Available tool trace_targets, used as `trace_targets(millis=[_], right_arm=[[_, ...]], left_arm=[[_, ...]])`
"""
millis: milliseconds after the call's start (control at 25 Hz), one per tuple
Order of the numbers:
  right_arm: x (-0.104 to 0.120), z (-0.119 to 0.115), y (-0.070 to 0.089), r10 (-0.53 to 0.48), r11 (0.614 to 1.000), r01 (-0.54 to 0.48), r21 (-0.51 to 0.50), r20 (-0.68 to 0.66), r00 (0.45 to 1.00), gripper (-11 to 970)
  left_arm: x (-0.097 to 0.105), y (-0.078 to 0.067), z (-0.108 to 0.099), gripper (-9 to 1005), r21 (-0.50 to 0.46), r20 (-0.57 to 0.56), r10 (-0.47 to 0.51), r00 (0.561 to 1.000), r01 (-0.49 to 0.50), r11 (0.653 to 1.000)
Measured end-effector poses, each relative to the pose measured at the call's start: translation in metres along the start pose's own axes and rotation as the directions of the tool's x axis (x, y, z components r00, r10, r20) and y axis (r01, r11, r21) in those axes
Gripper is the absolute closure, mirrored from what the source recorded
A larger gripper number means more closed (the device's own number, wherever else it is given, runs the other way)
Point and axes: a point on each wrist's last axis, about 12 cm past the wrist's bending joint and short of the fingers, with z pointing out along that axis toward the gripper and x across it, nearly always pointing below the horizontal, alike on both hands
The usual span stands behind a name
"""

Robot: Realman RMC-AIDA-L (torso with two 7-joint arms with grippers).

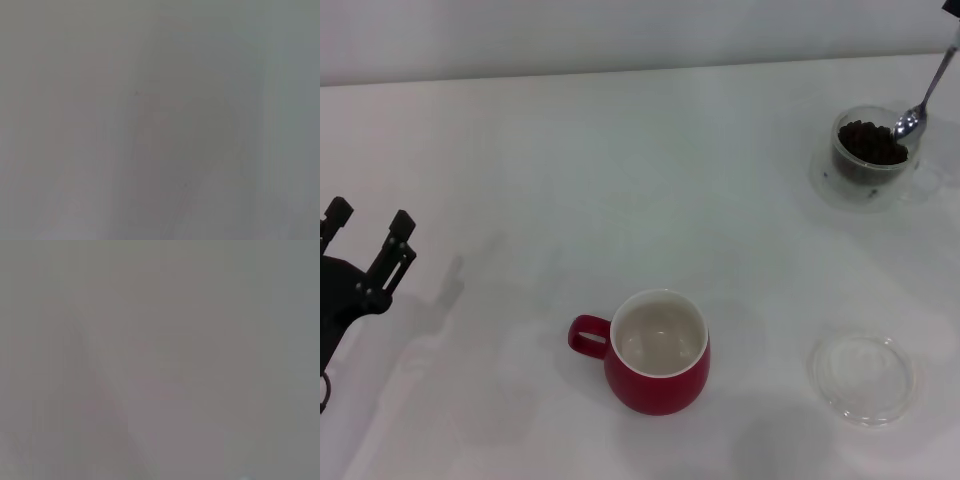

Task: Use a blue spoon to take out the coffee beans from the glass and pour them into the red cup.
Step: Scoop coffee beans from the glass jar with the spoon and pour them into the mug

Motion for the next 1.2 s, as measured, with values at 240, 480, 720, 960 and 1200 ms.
trace_targets(millis=[240, 480, 720, 960, 1200], right_arm=[[-0.002, 0.008, 0.0, -0.026, 0.999, 0.026, 0.023, 0.025, 0.999, 807], [0.0, 0.014, 0.003, -0.08, 0.996, 0.078, 0.038, 0.04, 0.996, 807], [0.004, 0.021, 0.004, -0.128, 0.99, 0.126, 0.062, 0.035, 0.991, 806], [0.011, 0.026, 0.006, -0.139, 0.987, 0.137, 0.083, 0.023, 0.99, 806], [0.016, 0.03, 0.008, -0.181, 0.98, 0.179, 0.091, 0.012, 0.983, 805]], left_arm=[[0.0, -0.002, 0.0, 269, 0.003, 0.004, -0.005, 1.0, 0.005, 1.0], [0.0, -0.004, 0.002, 269, 0.006, 0.007, -0.013, 1.0, 0.013, 1.0], [0.0, -0.004, 0.001, 268, 0.006, 0.006, -0.014, 1.0, 0.014, 1.0], [0.0, -0.004, 0.002, 268, 0.005, 0.003, -0.013, 1.0, 0.013, 1.0], [0.0, -0.003, 0.002, 268, 0.006, 0.003, -0.012, 1.0, 0.012, 1.0]])
